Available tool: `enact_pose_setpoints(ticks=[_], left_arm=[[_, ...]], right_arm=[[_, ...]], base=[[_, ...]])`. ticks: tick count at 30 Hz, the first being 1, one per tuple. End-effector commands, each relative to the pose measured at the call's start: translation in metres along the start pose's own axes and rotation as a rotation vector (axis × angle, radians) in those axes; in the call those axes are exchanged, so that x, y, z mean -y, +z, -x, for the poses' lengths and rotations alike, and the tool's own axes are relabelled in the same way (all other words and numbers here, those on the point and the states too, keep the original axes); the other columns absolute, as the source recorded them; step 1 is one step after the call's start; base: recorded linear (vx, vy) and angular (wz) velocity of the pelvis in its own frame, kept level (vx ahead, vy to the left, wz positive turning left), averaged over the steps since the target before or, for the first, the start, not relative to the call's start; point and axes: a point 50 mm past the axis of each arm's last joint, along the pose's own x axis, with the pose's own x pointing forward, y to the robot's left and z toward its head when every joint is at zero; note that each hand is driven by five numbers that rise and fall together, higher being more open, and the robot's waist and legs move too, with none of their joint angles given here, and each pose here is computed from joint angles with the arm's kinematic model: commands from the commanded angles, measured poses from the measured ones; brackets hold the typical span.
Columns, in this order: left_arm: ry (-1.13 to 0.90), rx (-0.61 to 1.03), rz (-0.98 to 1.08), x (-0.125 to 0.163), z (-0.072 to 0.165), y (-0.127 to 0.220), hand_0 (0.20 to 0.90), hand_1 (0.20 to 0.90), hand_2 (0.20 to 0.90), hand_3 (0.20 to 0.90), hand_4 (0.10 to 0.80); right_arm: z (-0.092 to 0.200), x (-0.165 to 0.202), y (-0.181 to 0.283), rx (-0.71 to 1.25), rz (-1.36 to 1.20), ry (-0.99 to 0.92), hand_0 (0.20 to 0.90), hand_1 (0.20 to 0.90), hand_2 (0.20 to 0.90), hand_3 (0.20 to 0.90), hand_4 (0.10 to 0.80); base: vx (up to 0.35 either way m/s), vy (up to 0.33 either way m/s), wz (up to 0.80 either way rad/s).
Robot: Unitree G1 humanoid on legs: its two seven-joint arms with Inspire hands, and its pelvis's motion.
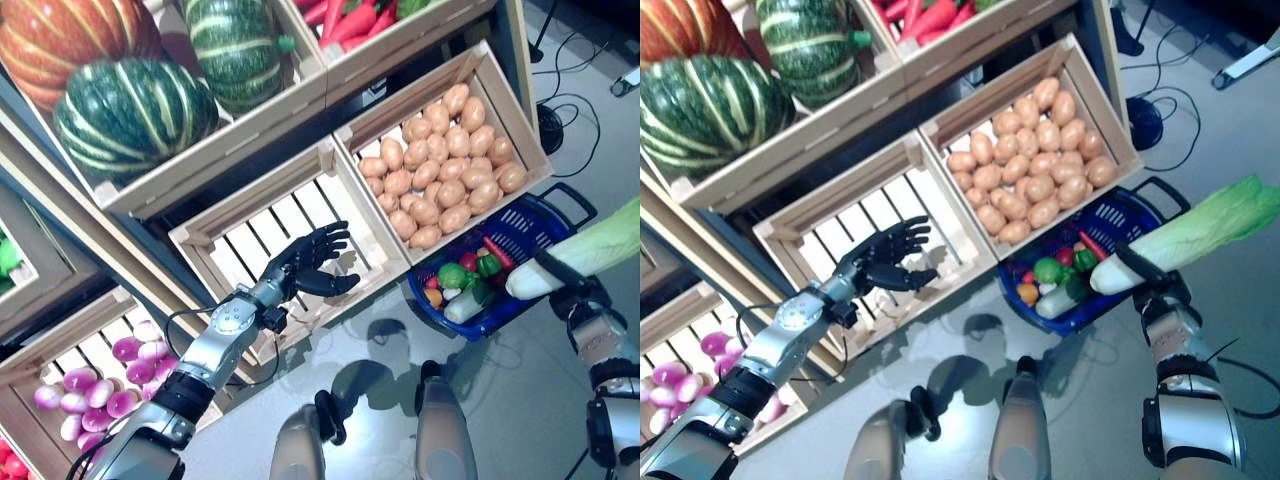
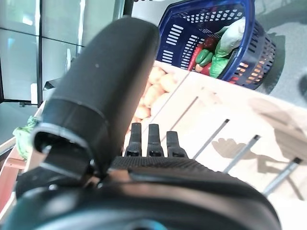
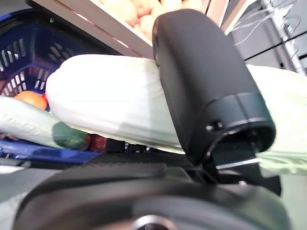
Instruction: Put vegetables into the basket
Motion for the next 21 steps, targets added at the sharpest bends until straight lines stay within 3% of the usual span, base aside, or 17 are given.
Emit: enact_pose_setpoints(ticks=[1, 15, 16, 17, 21], left_arm=[[0.021, 0.249, 0.005, -0.006, -0.001, 0.051, 0.9, 0.9, 0.9, 0.9, 0.8], [-0.022, 0.413, 0.007, 0.009, -0.01, 0.093, 0.9, 0.9, 0.9, 0.9, 0.8], [-0.028, 0.423, 0.002, 0.009, -0.01, 0.097, 0.9, 0.9, 0.9, 0.9, 0.8], [-0.034, 0.429, -0.004, 0.009, -0.01, 0.099, 0.9, 0.9, 0.9, 0.9, 0.8], [-0.044, 0.436, -0.018, 0.008, -0.012, 0.106, 0.9, 0.9, 0.9, 0.9, 0.8]], right_arm=[[0.001, 0.002, 0.043, 0.16, 0.017, -0.009, 0.3, 0.3, 0.3, 0.3, 0.4], [-0.003, -0.036, 0.093, 0.209, -0.047, 0.113, 0.3, 0.3, 0.3, 0.3, 0.4], [-0.003, -0.04, 0.095, 0.218, -0.061, 0.139, 0.787, 0.787, 0.787, 0.787, 0.725], [-0.003, -0.043, 0.098, 0.218, -0.074, 0.167, 0.9, 0.9, 0.9, 0.9, 0.8], [-0.003, -0.05, 0.099, 0.194, -0.069, 0.219, 0.9, 0.9, 0.9, 0.9, 0.8]], base=[[-0.117, 0.024, -0.04], [-0.089, 0.032, 0.11], [-0.083, -0.007, 0.1], [-0.059, -0.006, 0.08], [-0.049, -0.02, 0.1]])
